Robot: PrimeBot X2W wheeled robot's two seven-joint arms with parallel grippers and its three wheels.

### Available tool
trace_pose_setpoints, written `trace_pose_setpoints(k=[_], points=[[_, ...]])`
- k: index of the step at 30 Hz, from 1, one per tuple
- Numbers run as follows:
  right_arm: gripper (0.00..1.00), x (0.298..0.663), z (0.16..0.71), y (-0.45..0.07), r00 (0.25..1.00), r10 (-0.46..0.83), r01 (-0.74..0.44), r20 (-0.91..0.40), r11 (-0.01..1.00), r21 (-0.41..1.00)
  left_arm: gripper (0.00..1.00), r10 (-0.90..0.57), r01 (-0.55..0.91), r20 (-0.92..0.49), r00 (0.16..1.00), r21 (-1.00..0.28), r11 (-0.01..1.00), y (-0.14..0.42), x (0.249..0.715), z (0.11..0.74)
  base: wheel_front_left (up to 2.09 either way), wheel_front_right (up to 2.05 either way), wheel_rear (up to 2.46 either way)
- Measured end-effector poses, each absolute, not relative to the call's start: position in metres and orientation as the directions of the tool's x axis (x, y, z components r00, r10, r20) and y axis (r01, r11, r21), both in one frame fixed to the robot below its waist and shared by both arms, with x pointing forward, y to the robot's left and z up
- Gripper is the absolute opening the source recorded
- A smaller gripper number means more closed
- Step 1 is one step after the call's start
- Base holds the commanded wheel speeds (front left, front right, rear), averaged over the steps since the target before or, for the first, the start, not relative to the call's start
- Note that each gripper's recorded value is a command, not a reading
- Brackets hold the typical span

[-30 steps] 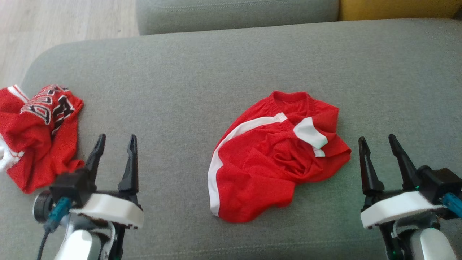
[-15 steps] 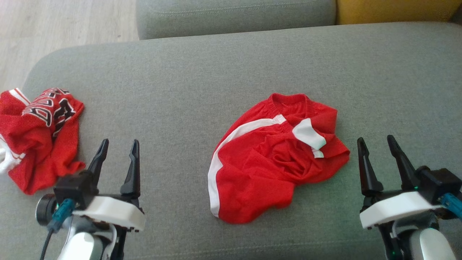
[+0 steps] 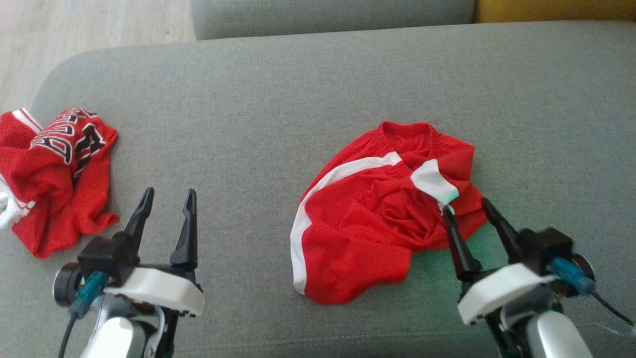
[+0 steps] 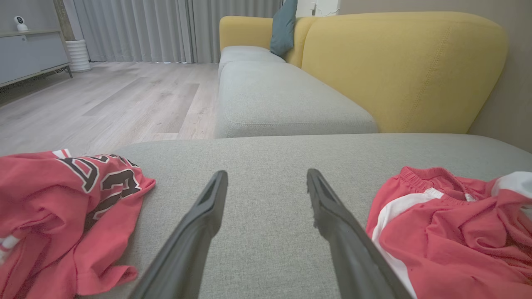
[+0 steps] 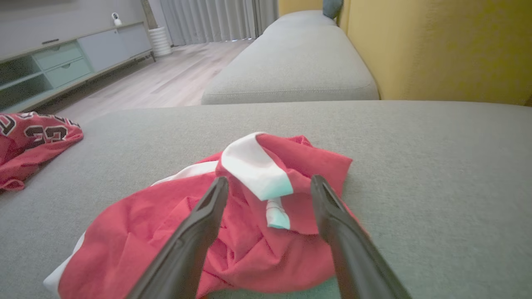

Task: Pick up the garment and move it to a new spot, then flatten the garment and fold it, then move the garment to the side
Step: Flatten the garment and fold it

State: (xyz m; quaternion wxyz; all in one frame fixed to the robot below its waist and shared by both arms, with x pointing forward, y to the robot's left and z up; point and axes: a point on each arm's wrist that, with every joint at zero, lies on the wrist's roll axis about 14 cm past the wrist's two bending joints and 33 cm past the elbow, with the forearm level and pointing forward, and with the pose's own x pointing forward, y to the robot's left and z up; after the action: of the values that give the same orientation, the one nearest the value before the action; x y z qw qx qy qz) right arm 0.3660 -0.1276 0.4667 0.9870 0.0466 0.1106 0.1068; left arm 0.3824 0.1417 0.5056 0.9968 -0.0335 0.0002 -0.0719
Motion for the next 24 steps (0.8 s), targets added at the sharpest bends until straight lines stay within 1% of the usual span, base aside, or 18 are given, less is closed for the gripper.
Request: trace_pose_setpoints(k=[2,8,14,15,16,20,24], points=[[1.0,0.371,0.461,-0.119,0.941,0.245,-0.228,-0.235,0.969,0.098,1.0,-0.142,0.141,0.002,0.99,-0.068,0.988,0.142,0.384,0.505,0.0,0.0,0.0],[1.0,0.395,0.46,-0.108,0.929,0.273,-0.276,-0.251,0.961,0.024,1.0,-0.134,0.134,0.008,0.991,-0.067,0.989,0.145,0.392,0.506,0.0,0.0,0.0],[1.0,0.4,0.431,-0.101,0.888,0.289,-0.307,-0.358,0.952,0.005,1.0,-0.124,0.124,-0.002,0.992,-0.069,0.99,0.148,0.395,0.5,0.0,0.0,0.0],[0.74,0.401,0.428,-0.102,0.885,0.288,-0.307,-0.367,0.952,0.006,1.0,-0.124,0.123,0.0,0.992,-0.069,0.99,0.148,0.397,0.5,0.0,0.0,0.0],[0.0,0.403,0.426,-0.102,0.882,0.287,-0.305,-0.374,0.952,0.01,1.0,-0.124,0.123,0.001,0.992,-0.069,0.99,0.148,0.398,0.501,0.0,0.0,0.0],[0.0,0.409,0.424,-0.111,0.888,0.263,-0.274,-0.376,0.961,0.024,1.0,-0.123,0.123,-0.003,0.992,-0.075,0.99,0.147,0.399,0.498,0.0,0.0,0.0],[0.0,0.417,0.431,-0.146,0.922,0.165,-0.169,-0.351,0.985,0.019,1.0,-0.126,0.125,-0.009,0.992,-0.075,0.989,0.146,0.399,0.495,0.0,0.0,0.0]])
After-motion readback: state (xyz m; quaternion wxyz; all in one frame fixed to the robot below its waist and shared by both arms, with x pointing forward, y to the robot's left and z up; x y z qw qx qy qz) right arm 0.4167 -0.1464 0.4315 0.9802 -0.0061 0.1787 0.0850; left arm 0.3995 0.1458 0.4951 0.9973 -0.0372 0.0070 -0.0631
